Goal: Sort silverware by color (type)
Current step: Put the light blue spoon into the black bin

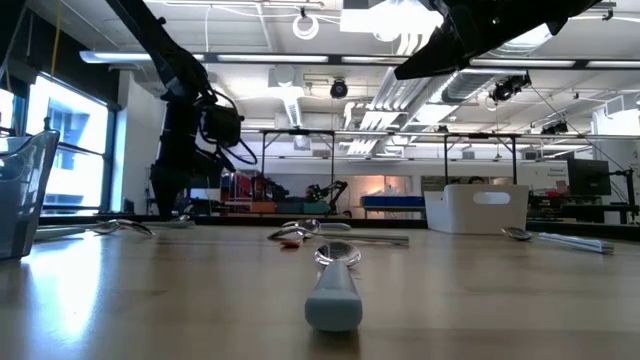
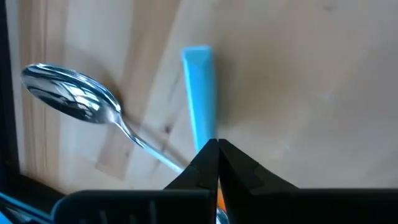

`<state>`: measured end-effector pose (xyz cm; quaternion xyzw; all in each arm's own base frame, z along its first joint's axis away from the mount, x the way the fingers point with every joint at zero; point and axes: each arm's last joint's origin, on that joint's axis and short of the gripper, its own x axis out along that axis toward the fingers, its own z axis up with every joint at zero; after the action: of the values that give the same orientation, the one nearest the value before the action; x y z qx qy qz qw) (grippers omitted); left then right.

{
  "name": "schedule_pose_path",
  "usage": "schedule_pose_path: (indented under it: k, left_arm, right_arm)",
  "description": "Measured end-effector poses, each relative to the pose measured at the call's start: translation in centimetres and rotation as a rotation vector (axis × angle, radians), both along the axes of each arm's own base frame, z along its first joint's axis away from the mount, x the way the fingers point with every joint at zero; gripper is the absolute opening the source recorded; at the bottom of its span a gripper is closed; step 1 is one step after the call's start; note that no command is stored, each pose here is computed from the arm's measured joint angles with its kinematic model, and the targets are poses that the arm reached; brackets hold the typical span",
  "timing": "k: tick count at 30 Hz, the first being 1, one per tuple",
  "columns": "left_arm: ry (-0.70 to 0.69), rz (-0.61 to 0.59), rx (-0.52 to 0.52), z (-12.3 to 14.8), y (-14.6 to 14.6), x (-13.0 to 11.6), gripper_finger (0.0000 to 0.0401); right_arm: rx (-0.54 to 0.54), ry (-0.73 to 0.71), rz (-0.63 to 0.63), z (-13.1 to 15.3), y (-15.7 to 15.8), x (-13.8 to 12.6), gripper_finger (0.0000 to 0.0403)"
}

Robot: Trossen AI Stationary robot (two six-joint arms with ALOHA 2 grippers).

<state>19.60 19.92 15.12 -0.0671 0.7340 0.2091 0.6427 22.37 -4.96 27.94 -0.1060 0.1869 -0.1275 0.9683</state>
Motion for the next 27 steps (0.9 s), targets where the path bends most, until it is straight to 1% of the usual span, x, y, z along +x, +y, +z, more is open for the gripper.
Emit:
schedule_pose_path:
  k: [4, 6, 8, 10, 13, 17, 20, 23, 27]
  left_arm:
    - [-0.010, 0.018, -0.028, 0.7, -1.3, 0.4, 0.0001]
    - [-0.030, 0.041, 0.002, 1.1, -1.9, 0.8, 0.0001]
    - [-0.046, 0.048, 0.030, 1.3, -2.1, 1.1, 0.0012]
    - [-0.066, 0.071, 0.061, 1.4, -1.9, 1.3, 0.0033]
    - [-0.091, 0.117, 0.081, 1.2, -1.1, 1.1, 0.0078]
    - [-0.071, 0.153, 0.066, 0.5, 0.0, 0.4, 0.0143]
    - [-0.055, 0.162, 0.051, -0.2, 0.6, 0.0, 0.0177]
    - [-0.047, 0.162, 0.042, -0.8, 1.1, -0.1, 0.0189]
    - [-0.024, 0.161, 0.034, -1.4, 1.4, -0.2, 0.0181]
  right_arm:
    - [0.000, 0.000, 0.000, 0.0, 0.0, 0.0, 0.0119]
    - [0.000, 0.000, 0.000, 0.0, 0.0, 0.0, 0.0119]
    - [0.000, 0.000, 0.000, 0.0, 0.0, 0.0, 0.0119]
    - [0.000, 0.000, 0.000, 0.0, 0.0, 0.0, 0.0119]
    - [0.000, 0.000, 0.000, 0.0, 0.0, 0.0, 0.0119]
    - [0.000, 0.000, 0.005, 0.0, 0.1, 0.0, 0.0119]
    - [0.000, 0.000, 0.006, 0.0, 0.1, 0.0, 0.0119]
    - [-0.001, 0.001, 0.006, 0.0, 0.1, 0.0, 0.0119]
    - [-0.006, 0.002, 0.007, 0.0, 0.1, 0.0, 0.0119]
